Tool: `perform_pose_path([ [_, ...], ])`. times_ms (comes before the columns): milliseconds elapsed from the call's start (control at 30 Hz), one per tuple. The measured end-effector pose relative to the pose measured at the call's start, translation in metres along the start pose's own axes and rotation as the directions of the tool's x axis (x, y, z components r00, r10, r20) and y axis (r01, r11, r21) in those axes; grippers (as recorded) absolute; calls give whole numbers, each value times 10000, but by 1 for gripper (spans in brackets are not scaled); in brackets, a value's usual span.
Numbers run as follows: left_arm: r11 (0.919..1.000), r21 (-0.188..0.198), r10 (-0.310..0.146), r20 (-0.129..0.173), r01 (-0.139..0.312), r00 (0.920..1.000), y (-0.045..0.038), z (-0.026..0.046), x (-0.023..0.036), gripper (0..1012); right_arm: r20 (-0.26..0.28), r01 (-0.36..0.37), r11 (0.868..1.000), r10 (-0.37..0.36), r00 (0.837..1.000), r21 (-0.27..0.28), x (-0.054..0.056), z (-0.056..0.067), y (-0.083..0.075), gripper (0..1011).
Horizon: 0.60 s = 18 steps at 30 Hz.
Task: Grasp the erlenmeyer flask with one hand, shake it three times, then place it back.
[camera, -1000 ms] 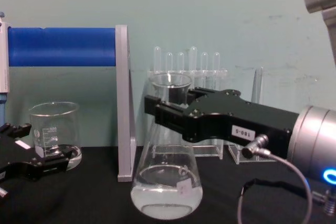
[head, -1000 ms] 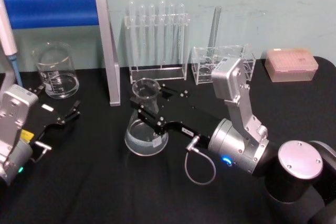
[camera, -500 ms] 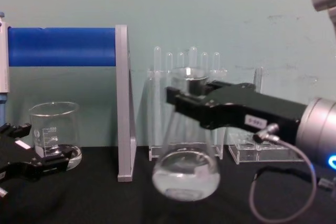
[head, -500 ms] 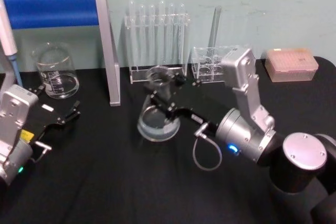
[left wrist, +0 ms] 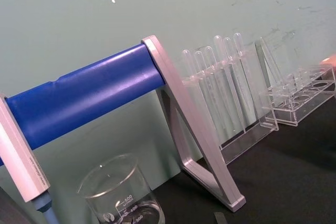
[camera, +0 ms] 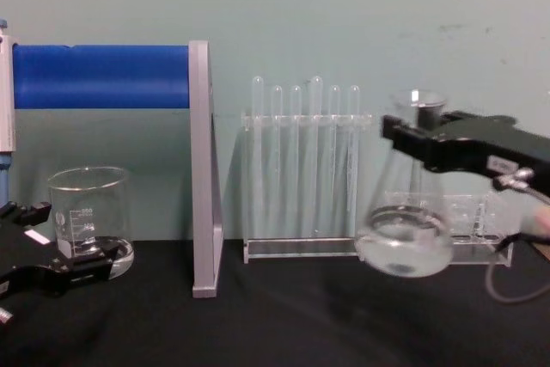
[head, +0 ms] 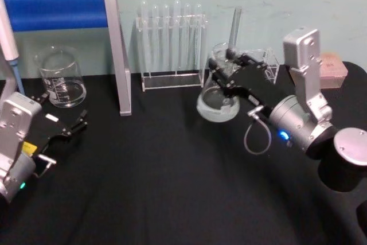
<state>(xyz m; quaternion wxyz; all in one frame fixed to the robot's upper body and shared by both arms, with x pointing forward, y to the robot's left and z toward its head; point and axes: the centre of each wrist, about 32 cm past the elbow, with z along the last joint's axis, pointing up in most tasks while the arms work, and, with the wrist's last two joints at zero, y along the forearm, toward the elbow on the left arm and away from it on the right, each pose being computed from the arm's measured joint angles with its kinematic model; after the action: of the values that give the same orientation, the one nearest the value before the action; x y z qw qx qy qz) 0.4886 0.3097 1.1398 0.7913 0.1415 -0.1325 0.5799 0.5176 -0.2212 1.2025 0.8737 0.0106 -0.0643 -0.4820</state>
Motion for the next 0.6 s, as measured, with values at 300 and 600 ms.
perform_pose_path([
  [300,10000,0,0,0,0,10000,0,0,0,1001,116,921,9957,-920,9957,-49,186,-13,-32,457],
  [600,10000,0,0,0,0,10000,0,0,0,1001,170,1448,9894,-1446,9893,-123,288,-31,-63,457],
])
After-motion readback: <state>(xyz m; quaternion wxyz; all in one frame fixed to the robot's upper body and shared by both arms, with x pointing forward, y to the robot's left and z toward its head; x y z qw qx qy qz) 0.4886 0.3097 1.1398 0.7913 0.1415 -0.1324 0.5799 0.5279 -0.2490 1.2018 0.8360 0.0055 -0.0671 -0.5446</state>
